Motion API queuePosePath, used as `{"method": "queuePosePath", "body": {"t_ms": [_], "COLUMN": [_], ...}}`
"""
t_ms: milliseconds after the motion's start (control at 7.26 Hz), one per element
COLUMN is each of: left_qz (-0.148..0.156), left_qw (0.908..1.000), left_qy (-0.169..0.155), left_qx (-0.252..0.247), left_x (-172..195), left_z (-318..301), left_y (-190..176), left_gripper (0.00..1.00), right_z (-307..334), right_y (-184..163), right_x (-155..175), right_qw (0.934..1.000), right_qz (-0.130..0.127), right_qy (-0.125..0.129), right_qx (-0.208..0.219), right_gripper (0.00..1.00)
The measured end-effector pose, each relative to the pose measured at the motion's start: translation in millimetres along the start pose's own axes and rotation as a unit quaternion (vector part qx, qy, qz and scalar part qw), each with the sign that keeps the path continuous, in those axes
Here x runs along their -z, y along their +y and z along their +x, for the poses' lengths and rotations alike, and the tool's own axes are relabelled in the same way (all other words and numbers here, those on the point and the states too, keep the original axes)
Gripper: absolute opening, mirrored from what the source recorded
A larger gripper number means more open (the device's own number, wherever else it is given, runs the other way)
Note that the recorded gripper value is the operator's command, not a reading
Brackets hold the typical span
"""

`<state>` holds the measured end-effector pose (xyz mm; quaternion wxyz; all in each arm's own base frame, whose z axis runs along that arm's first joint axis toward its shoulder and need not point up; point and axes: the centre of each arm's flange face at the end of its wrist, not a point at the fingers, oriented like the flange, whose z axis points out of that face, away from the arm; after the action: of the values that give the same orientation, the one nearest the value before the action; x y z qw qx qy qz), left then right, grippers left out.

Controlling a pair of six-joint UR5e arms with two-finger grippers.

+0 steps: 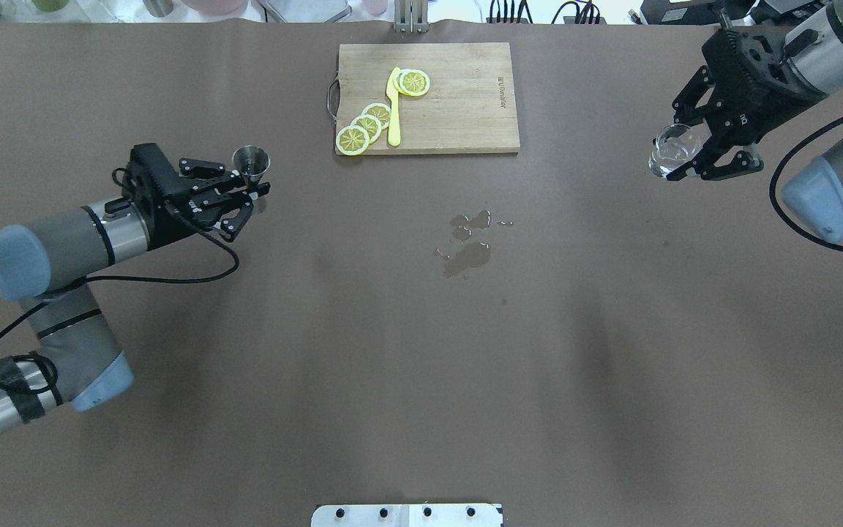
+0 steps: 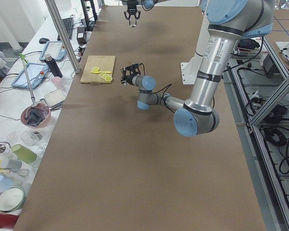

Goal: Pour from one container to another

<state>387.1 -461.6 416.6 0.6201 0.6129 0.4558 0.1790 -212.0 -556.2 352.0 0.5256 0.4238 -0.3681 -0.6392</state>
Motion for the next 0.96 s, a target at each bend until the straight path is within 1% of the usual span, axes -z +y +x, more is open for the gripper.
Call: {"method": "queuePosePath", "body": {"t_ms": [138, 276, 413, 551, 689, 827, 965], "left_qz": [0.009, 0.013, 0.016, 0.015, 0.009, 0.001, 0.000], "left_qw": [0.9999, 0.9998, 0.9997, 0.9996, 0.9998, 1.0000, 0.9998], "left_qy": [0.008, 0.015, 0.019, 0.022, 0.019, 0.007, -0.017], "left_qx": [-0.001, -0.001, -0.002, -0.002, -0.003, -0.004, -0.007], "left_x": [35, 64, 86, 102, 112, 124, 138], "left_z": [-15, -25, -32, -37, -46, -62, -87], "left_y": [22, 40, 54, 65, 78, 98, 113], "left_gripper": [0.00, 0.00, 0.00, 0.00, 0.00, 0.00, 0.00], "right_z": [7, 10, 9, 6, 0, -9, -19], "right_y": [27, 46, 60, 75, 93, 113, 131], "right_x": [-1, -2, -5, -8, -12, -16, -20], "right_qw": [0.9998, 0.9996, 0.9993, 0.9990, 0.9984, 0.9978, 0.9975], "right_qz": [0.017, 0.027, 0.035, 0.043, 0.053, 0.062, 0.067], "right_qy": [-0.004, -0.007, -0.010, -0.014, -0.019, -0.022, -0.023], "right_qx": [-0.004, -0.006, -0.006, -0.004, -0.002, 0.001, 0.006], "right_gripper": [0.00, 0.00, 0.00, 0.00, 0.00, 0.00, 0.00]}}
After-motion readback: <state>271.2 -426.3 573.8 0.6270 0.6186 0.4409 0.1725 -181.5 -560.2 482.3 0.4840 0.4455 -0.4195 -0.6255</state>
